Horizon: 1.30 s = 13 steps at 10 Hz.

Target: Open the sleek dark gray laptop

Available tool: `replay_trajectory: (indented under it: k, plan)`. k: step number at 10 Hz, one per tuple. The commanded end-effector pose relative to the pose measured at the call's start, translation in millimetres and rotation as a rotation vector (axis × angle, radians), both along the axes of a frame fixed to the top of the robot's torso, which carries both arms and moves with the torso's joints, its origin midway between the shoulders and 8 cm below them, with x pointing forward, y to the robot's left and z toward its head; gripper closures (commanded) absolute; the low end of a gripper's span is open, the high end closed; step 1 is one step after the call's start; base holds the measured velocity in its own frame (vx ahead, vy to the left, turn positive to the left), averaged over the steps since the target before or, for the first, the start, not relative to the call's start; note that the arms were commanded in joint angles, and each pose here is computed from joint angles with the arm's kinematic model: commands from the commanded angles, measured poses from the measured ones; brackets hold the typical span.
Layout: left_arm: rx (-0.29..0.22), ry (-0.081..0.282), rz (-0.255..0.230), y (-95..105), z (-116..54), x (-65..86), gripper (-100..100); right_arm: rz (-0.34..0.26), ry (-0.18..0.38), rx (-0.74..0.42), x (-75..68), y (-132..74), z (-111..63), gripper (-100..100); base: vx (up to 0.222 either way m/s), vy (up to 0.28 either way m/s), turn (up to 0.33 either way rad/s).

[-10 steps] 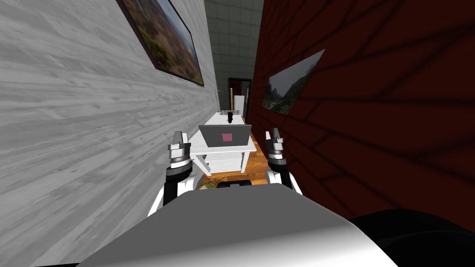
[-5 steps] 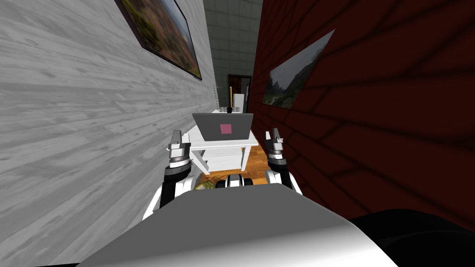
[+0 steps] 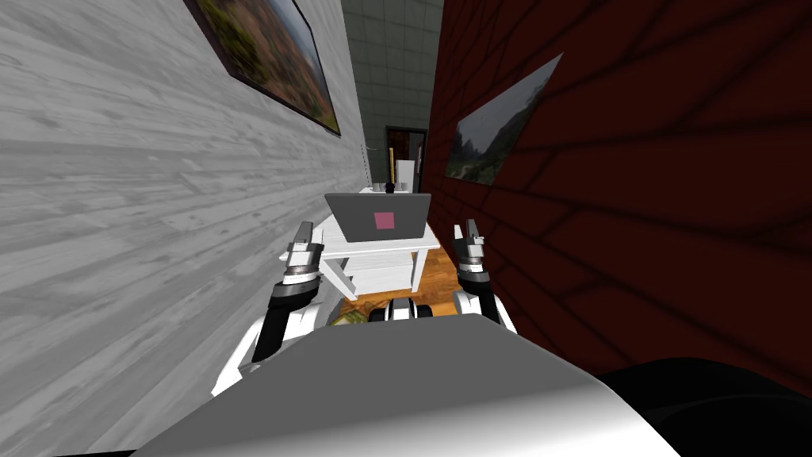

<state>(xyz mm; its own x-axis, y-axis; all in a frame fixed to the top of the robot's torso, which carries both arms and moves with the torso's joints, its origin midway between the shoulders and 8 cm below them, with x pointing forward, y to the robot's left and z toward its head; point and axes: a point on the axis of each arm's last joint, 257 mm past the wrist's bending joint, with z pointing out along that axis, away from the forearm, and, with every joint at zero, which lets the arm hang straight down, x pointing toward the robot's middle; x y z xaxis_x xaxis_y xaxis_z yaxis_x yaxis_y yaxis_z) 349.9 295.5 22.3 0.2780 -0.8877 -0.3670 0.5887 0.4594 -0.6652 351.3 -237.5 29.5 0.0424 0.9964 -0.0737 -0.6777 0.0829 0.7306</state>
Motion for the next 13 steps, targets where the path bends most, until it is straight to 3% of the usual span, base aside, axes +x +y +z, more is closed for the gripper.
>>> replay_trajectory:
  k: [1,13]
  plan:
    - [0.018,0.069,0.009,11.0,-5.9,6.8,-100,0.000,0.000,0.000,0.0,0.0,0.0,0,0.003,0.013,-0.075]
    - [0.069,0.278,0.070,49.4,-9.3,23.2,-100,0.000,0.000,0.000,0.0,0.0,0.0,0,0.001,0.009,-0.060]
